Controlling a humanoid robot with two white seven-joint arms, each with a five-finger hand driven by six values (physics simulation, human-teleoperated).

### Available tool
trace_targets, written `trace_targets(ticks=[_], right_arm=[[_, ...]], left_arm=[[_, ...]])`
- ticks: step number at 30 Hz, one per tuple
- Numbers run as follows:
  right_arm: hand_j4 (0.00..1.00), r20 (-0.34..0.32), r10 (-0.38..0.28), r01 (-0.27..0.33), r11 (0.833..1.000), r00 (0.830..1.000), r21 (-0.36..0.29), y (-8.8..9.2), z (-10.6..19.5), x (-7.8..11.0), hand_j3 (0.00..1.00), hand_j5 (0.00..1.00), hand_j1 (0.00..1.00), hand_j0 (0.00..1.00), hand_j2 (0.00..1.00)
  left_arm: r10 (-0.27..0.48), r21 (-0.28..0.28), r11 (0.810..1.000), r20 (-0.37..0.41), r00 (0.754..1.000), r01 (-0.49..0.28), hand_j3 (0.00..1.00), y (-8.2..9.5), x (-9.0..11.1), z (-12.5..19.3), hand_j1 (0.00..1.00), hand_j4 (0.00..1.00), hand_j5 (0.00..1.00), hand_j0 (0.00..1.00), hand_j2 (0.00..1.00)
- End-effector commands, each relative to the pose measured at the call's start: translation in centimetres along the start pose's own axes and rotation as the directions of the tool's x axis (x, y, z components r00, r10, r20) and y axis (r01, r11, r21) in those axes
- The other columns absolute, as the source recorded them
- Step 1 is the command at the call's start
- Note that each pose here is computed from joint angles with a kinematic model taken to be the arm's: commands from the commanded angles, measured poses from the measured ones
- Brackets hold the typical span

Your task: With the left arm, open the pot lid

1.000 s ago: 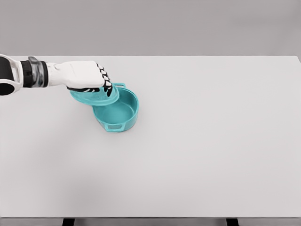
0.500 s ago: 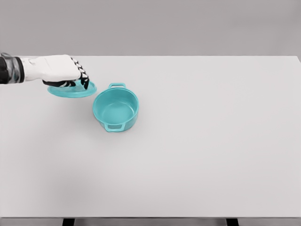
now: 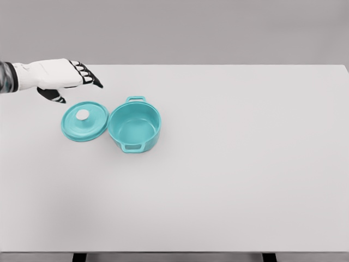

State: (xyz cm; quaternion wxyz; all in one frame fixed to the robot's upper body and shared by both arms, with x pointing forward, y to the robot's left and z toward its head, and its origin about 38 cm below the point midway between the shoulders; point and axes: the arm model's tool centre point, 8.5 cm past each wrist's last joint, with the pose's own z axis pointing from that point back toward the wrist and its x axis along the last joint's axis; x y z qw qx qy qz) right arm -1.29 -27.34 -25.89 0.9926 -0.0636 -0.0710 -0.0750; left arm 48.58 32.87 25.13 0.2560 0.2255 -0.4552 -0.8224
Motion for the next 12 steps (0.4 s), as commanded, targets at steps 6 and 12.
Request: trace_targets(ticks=[6,12], right_arm=[[1.00,0.000,-0.001,0.001,1.000,1.000,0.000,0.0,0.0,0.0,1.00,1.00,1.00,1.00,1.00],[1.00,0.000,-0.001,0.001,1.000,1.000,0.000,0.0,0.0,0.0,1.00,1.00,1.00,1.00,1.00]], left_arm=[[0.053,0.015,0.999,-0.100,0.994,-0.052,1.00,-0.7,-3.0,3.3,1.00,1.00,1.00,1.00,1.00],[0.130,-0.005,0.991,-0.142,0.981,-0.132,1.00,-4.0,-3.8,5.0,1.00,1.00,1.00,1.00,1.00]])
